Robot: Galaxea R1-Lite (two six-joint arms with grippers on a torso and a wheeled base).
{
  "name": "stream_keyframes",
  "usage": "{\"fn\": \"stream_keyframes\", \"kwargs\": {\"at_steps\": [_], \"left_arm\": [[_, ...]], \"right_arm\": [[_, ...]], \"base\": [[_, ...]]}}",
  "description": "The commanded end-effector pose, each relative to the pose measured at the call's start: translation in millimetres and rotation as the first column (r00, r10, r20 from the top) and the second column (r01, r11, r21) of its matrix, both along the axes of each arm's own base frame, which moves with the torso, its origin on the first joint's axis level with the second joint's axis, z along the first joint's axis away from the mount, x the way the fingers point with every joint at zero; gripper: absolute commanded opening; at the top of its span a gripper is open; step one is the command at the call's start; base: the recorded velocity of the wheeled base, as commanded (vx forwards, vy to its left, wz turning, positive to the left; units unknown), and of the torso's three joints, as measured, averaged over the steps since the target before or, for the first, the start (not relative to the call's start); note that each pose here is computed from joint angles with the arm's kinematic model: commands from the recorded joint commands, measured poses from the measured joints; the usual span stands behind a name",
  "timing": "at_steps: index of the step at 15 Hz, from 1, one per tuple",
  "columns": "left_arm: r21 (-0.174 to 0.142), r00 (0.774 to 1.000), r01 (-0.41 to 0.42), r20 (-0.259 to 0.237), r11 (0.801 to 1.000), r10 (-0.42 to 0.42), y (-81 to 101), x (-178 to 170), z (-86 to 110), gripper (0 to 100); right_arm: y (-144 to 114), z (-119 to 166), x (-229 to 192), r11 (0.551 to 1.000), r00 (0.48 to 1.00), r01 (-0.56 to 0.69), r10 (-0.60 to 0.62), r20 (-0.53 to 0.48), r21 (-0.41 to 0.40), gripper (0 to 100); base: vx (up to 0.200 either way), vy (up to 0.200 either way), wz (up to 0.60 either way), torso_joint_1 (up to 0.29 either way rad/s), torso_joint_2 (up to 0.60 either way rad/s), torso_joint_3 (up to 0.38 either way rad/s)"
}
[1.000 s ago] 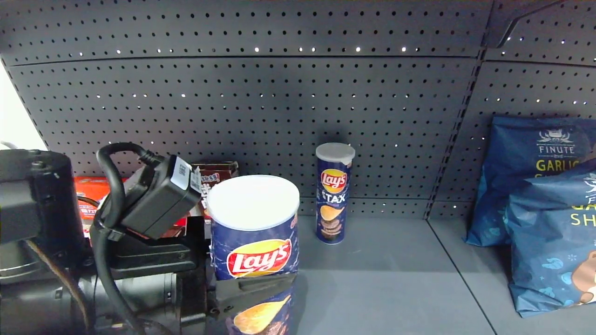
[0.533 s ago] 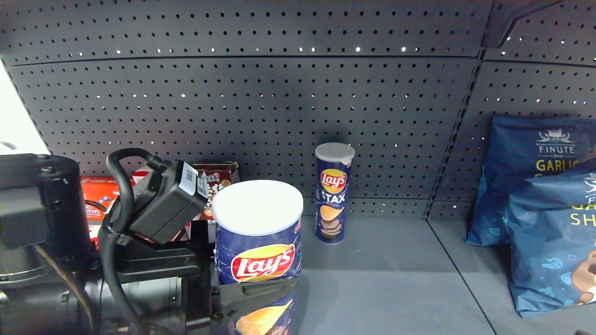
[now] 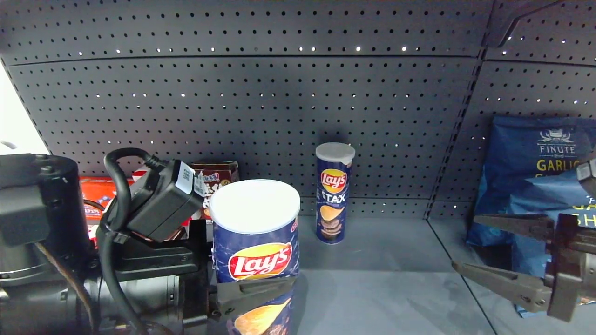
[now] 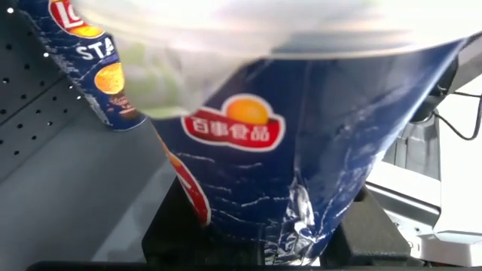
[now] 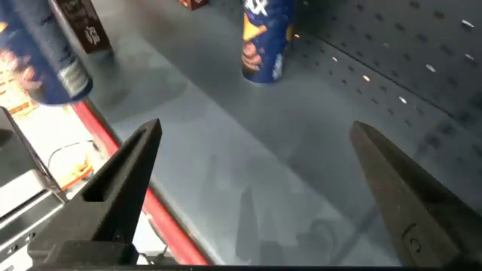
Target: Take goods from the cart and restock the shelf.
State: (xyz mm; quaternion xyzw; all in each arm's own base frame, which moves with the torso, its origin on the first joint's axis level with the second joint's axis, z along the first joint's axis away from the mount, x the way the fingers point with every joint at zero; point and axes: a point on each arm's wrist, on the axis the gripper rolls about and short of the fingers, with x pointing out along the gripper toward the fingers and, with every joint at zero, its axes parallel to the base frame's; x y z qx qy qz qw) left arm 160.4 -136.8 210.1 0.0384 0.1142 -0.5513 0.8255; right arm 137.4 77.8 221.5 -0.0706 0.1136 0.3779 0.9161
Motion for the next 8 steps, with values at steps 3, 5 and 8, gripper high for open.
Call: {"fn": "stream_keyframes", "kwargs": {"at_steps": [3,5,8], "left_arm": [[-0.003,1.0,-0.003,-0.004,1.0,0.003,3.0,2.0,-0.4,0],[-0.007,1.0,-0.003,0.001,1.0,0.003,2.1,3.7,1.6,0],[-0.006,1.0,-0.004,0.0,1.0,0.004,1.4,5.1,1.3,0]], "right_arm": [[47.8,-13.7,74.1,0.999,0.999,-0.031,0.03,-0.026,-0.037,100],[64.3,-28.2,103.5,0.999,1.0,-0.031,0.031,-0.007,-0.029,100],[74.5,-36.9,126.4,0.999,0.999,-0.043,0.043,-0.018,-0.025,100]], "base": [[0.0,0.0,0.0,0.0,0.0,0.0],[0.0,0.0,0.0,0.0,0.0,0.0],[0.0,0.0,0.0,0.0,0.0,0.0]]}}
